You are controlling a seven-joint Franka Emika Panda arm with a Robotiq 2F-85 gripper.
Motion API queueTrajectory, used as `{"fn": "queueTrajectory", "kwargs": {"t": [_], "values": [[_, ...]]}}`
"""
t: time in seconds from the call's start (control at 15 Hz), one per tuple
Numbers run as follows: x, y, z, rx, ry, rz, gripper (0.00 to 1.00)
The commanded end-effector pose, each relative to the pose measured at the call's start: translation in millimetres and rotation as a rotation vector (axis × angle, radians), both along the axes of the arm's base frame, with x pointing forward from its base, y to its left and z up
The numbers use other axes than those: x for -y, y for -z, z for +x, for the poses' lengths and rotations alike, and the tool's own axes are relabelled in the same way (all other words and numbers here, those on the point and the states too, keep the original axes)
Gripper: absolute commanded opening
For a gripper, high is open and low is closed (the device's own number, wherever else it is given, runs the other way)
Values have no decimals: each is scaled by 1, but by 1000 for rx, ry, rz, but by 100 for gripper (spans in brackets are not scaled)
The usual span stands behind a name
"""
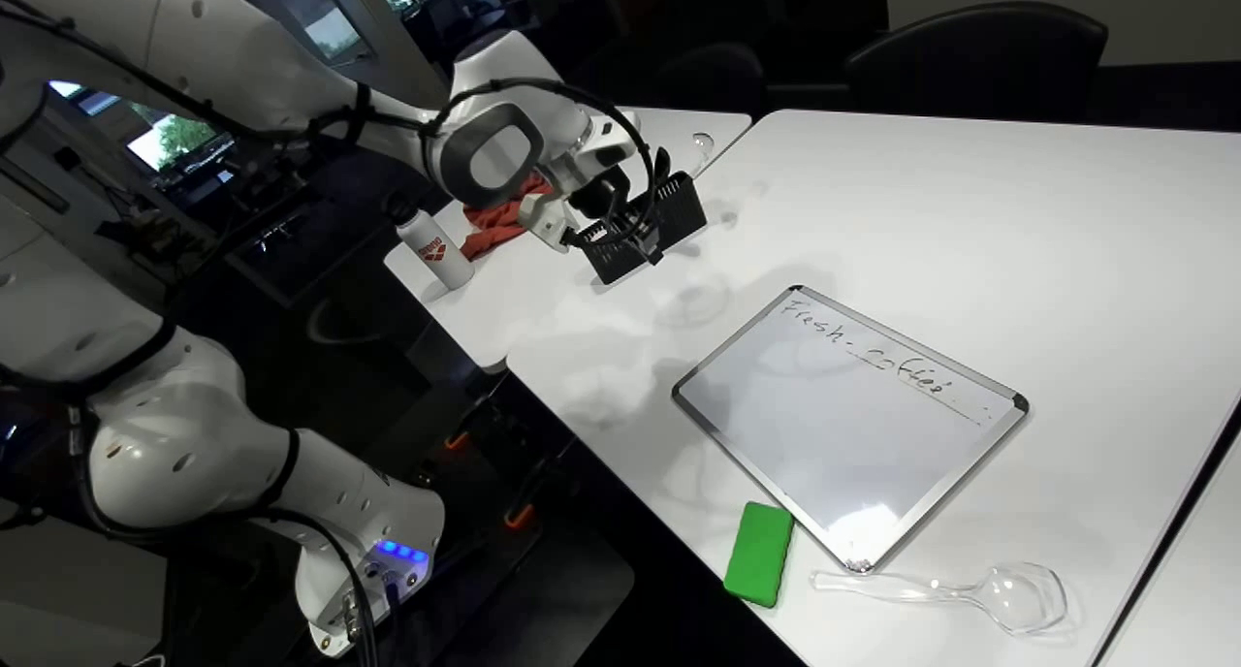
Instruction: Place the board straight
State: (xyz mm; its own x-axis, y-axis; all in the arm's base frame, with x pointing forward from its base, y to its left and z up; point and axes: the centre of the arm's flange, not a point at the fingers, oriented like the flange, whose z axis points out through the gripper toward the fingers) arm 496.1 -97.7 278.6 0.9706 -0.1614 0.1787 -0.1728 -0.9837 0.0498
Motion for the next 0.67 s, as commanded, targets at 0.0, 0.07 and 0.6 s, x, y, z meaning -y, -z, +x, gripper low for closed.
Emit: {"fn": "queueTrajectory", "kwargs": {"t": [0.0, 0.07, 0.6], "values": [[-11, -60, -68, 25, 0, -58, 0], [-12, -71, -80, 33, -3, -69, 0], [-25, -110, -130, 84, 3, -103, 0]]}}
